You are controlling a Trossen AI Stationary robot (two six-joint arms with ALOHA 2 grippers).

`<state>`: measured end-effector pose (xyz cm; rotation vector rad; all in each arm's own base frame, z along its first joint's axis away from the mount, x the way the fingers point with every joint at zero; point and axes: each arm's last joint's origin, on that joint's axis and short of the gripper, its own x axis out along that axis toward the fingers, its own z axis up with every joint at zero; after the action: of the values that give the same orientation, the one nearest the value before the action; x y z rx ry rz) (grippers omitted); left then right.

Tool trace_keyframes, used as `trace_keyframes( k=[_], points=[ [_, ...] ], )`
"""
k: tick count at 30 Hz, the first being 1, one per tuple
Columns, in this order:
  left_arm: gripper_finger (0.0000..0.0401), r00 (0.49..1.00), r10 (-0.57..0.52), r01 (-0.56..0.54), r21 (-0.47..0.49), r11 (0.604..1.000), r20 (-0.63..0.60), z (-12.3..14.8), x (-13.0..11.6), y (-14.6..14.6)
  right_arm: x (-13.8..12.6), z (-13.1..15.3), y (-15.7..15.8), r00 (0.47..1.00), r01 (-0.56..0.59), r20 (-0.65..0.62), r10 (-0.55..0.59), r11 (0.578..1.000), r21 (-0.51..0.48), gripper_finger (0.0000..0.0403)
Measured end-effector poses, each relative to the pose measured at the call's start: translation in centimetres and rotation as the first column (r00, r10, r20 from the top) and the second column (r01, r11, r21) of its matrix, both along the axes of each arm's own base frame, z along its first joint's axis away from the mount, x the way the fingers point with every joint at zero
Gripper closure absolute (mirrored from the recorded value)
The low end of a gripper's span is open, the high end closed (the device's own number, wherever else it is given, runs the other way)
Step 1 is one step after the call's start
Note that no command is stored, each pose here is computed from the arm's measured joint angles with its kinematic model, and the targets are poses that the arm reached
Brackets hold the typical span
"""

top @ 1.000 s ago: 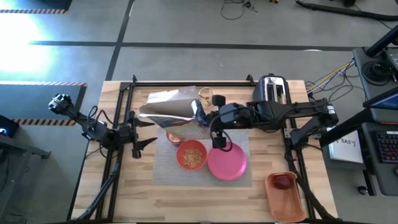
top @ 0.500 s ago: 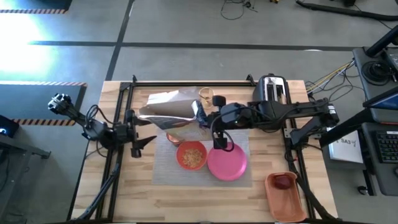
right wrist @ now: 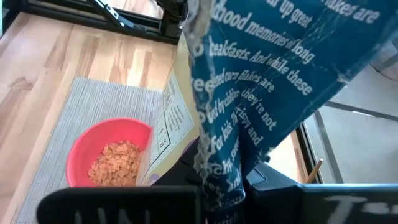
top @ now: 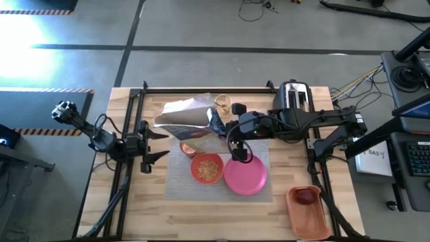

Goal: Arrange a breakfast setting
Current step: Pour the cereals from the blue cereal box into the orange bowl

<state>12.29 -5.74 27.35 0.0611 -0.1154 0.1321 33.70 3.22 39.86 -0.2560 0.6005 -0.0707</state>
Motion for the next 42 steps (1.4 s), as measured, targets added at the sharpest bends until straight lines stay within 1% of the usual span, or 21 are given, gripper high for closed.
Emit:
trace_keyframes(
  k=[4,6,9,11,14,16,19,22,25,27,29,31,33,35,39,42],
  points=[
    [0.0135,0.999,-0.002,0.003,0.027,1.0,-0.048,-0.6,0.3,-0.2,0.0,0.0,0.0,1.0,-0.001,0.0,0.001,1.0,0.0,0.0385],
    [0.0118,0.999,-0.001,0.003,0.031,1.0,-0.053,-0.6,0.4,-0.3,0.0,0.0,0.0,1.0,-0.001,0.0,0.001,1.0,0.0,0.0385],
    [0.0092,0.998,0.007,-0.002,0.07,0.998,-0.059,-0.7,0.5,-0.3,0.0,0.4,0.0,1.0,-0.002,0.009,0.002,1.0,0.0,0.0385],
    [0.0078,0.998,0.035,-0.03,0.091,0.995,-0.057,-0.6,0.5,-0.3,-0.1,0.9,0.0,1.0,-0.002,0.026,0.002,1.0,0.001,0.0385],
    [0.0066,0.994,0.097,-0.092,0.092,0.992,-0.055,-0.5,0.4,0.0,-0.4,1.9,0.0,0.998,-0.002,0.06,0.002,1.0,0.005,0.0385],
    [0.0063,0.991,0.123,-0.119,0.087,0.989,-0.054,-0.5,0.4,0.1,-0.7,2.4,0.0,0.997,-0.013,0.077,0.012,1.0,0.013,0.0385],
    [0.0063,0.992,0.121,-0.119,0.066,0.991,-0.031,-0.2,0.3,0.1,-0.8,2.7,0.1,0.995,-0.056,0.087,0.052,0.998,0.039,0.0385],
    [0.0062,0.994,0.11,-0.111,0.029,0.993,0.014,0.2,0.4,0.0,-0.6,2.4,0.4,0.993,-0.098,0.077,0.094,0.994,0.048,0.0385],
    [0.0062,0.994,0.102,-0.103,0.017,0.995,0.03,0.4,0.5,-0.1,-0.2,2.0,0.6,0.988,-0.141,0.064,0.138,0.989,0.053,0.0385],
    [0.0062,0.997,0.071,-0.072,0.013,0.997,0.031,0.3,0.6,-0.3,0.0,2.0,0.7,0.987,-0.148,0.073,0.145,0.988,0.044,0.0385],
    [0.0062,0.999,-0.001,0.002,-0.006,1.0,0.039,0.2,0.8,-0.5,0.1,2.1,0.7,0.984,-0.158,0.083,0.155,0.987,0.033,0.0385],
    [0.0062,0.996,-0.071,0.071,-0.005,0.997,0.05,0.2,1.0,-0.8,0.2,2.1,0.7,0.984,-0.161,0.087,0.158,0.987,0.023,0.0385],
    [0.0062,0.995,-0.072,0.073,-0.012,0.997,0.064,0.3,1.2,-1.0,0.4,1.9,0.7,0.984,-0.161,0.084,0.159,0.987,0.022,0.0385],
    [0.0062,0.995,-0.048,0.049,-0.016,0.999,0.083,0.5,1.3,-1.0,0.5,1.8,0.7,0.984,-0.163,0.08,0.161,0.986,0.019,0.0385],
    [0.0062,0.994,-0.044,0.045,-0.002,0.999,0.097,0.6,1.6,-1.1,0.7,1.8,0.8,0.98,-0.18,0.091,0.177,0.983,0.027,0.0385],
    [0.0062,0.993,-0.077,0.079,-0.023,0.997,0.093,0.4,1.8,-1.4,0.7,1.8,0.8,0.98,-0.182,0.09,0.179,0.983,0.027,0.0385]
  ],
)
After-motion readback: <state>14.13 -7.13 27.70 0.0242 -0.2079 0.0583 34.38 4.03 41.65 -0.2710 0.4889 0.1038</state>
